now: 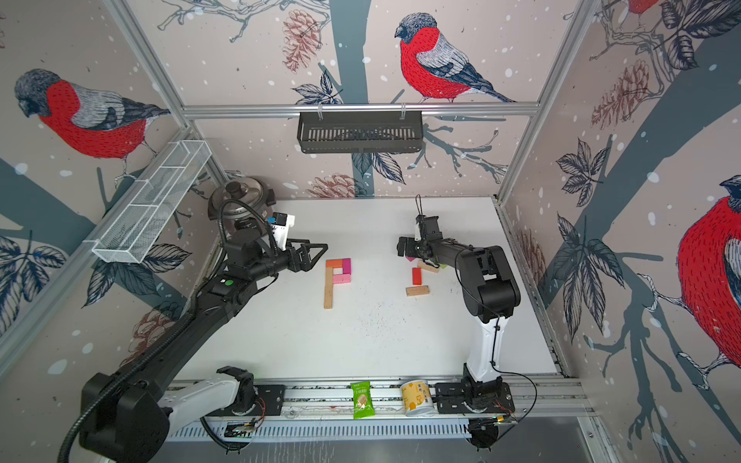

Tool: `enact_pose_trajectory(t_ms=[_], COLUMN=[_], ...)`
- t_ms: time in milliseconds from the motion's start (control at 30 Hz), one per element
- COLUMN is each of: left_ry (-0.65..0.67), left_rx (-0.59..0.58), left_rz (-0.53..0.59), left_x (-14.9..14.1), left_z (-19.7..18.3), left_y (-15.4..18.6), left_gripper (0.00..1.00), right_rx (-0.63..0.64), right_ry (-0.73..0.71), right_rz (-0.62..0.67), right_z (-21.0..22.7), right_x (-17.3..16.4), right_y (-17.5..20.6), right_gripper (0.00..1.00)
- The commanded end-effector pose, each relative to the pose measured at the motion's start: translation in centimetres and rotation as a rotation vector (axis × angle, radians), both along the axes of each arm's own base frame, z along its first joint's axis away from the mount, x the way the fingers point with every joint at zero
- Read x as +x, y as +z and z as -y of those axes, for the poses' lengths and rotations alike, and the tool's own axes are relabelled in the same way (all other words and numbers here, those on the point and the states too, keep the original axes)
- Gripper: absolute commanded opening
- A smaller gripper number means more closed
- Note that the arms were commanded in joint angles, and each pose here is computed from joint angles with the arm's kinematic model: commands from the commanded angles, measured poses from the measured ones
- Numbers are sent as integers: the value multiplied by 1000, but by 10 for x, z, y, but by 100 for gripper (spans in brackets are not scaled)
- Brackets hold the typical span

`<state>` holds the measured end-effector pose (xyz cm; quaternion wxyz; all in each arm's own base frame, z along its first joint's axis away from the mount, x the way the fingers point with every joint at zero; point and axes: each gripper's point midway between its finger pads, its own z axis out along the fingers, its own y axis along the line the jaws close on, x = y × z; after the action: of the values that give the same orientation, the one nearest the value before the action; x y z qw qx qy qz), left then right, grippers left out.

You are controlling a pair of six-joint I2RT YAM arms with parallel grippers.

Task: Assemble the letter p with building blocks
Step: Pick up the building block from the center of the board.

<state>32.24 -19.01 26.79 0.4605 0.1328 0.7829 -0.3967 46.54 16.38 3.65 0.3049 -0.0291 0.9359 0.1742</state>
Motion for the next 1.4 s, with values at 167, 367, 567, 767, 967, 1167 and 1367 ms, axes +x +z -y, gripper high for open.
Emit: enact_pose_trajectory(t_ms=[167,367,567,767,967,1167,1367], left_ry=[-16,-12,-12,-21,-49,-91,-94], left_rx=[-26,-26,-25,-16,5,9,13], left_rz=[51,53,49,33,-23,-67,-73], left_x=[0,0,0,1,2,1,1], left_z=[2,1,1,3,6,12,13], left_y=[13,14,13,8,-2,-10,-12], left_gripper=[97,97,97,97,97,98,98], right_rx=[-104,-210,-234,-233,-238,-240,-232], right_ry=[-31,-46,-61,-64,-65,-64,-80], right_rz=[-63,-56,-68,-78,-78,-65,-29], right_z=[1,-3,-2,-2,-4,-12,-31], right_x=[-29,-29,-29,-29,-32,-36,-42], right_y=[-10,-13,-20,-24,-23,-17,5], right_gripper=[100,95,87,78,70,63,59])
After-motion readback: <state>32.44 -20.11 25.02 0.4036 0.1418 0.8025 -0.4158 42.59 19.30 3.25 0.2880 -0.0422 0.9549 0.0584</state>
